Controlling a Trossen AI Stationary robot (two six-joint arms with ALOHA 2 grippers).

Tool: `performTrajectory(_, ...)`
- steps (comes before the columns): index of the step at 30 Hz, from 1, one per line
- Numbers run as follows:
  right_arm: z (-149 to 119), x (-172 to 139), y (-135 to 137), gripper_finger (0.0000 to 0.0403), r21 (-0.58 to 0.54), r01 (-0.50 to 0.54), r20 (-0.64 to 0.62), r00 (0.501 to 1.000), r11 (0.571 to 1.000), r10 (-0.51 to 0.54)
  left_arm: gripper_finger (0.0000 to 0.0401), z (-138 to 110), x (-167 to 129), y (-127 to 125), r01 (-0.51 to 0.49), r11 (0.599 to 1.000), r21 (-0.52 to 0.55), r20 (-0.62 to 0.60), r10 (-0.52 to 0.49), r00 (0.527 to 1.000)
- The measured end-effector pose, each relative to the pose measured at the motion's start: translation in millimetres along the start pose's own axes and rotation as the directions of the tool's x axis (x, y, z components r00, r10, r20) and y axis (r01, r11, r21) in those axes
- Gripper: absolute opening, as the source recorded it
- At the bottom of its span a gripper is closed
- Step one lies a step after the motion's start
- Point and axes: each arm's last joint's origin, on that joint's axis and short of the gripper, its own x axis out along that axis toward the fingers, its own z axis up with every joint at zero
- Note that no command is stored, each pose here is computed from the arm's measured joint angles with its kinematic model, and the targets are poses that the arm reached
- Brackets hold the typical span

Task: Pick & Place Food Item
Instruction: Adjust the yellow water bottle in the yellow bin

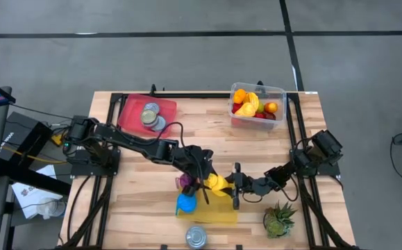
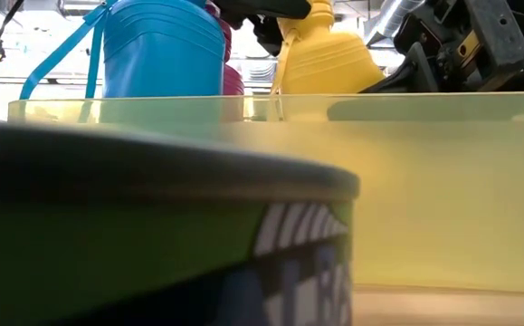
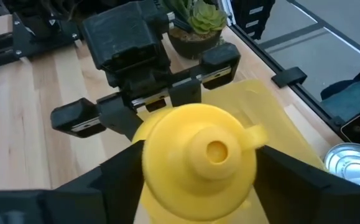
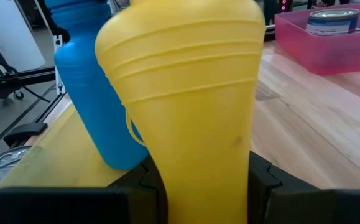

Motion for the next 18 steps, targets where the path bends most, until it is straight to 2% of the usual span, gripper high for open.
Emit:
performTrajectory(5,0.4,0.0,0.3,0.0111,0.005,-0.004,0.001,1.0,1.0,0.004,0.021,1.0,0.0,0.4,-0.006,1.0,0.005,0.01,0.006,1.0)
performTrajectory(13,0.3,-0.3,0.8,0.012,-0.002,-0.005,0.0,1.0,1.0,0.005,0.0208,0.6,-0.1,0.4,-0.008,1.0,0.004,0.006,0.008,1.0)
performTrajectory(18,1.3,-0.3,1.0,0.0171,-0.012,0.001,0.013,1.0,1.0,-0.001,0.0208,-2.5,-0.9,-0.1,-0.002,1.0,-0.012,-0.03,0.002,1.0)
